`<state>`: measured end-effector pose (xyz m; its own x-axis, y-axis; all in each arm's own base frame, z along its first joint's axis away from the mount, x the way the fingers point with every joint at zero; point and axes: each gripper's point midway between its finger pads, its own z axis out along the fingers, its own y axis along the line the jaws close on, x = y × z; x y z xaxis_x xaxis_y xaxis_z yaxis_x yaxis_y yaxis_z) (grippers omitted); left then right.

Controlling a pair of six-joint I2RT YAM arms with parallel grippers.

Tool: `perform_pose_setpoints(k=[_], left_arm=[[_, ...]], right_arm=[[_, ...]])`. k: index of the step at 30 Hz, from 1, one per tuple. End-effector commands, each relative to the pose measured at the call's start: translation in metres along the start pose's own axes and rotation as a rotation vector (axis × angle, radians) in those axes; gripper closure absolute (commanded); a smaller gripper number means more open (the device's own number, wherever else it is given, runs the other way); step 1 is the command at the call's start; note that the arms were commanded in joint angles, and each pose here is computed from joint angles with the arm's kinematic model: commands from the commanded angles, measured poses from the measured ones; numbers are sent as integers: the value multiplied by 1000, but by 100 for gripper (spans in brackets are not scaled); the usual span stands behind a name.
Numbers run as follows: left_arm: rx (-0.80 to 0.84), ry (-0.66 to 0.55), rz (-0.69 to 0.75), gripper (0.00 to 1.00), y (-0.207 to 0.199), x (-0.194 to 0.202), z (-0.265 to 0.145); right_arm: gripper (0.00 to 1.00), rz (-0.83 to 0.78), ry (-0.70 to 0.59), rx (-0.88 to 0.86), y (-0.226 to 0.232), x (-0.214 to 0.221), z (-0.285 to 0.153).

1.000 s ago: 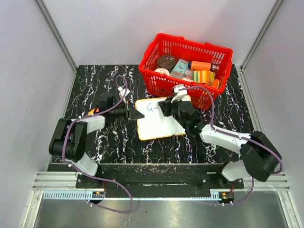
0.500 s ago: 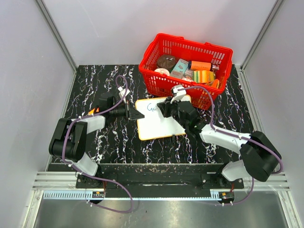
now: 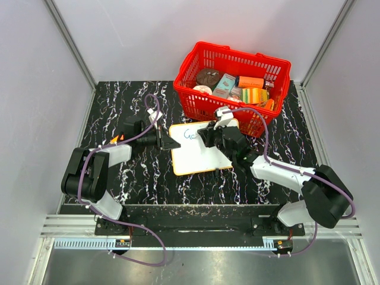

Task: Write a sentence on the whiteboard
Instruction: Write on the whiteboard at the whiteboard stand.

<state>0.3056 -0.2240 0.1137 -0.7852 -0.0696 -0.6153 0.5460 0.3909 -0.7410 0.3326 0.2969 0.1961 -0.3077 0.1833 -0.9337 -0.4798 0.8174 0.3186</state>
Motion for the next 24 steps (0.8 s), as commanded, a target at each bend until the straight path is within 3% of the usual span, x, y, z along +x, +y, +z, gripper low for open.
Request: perform_pose_setpoints(k=[1, 24], left_arm=[[-160, 22, 66, 100, 41, 14, 4], [-156, 30, 71, 100, 40, 15, 5]], right_arm=[[100, -14, -34, 64, -11, -11, -4], [100, 10, -98, 67, -5, -35, 5]])
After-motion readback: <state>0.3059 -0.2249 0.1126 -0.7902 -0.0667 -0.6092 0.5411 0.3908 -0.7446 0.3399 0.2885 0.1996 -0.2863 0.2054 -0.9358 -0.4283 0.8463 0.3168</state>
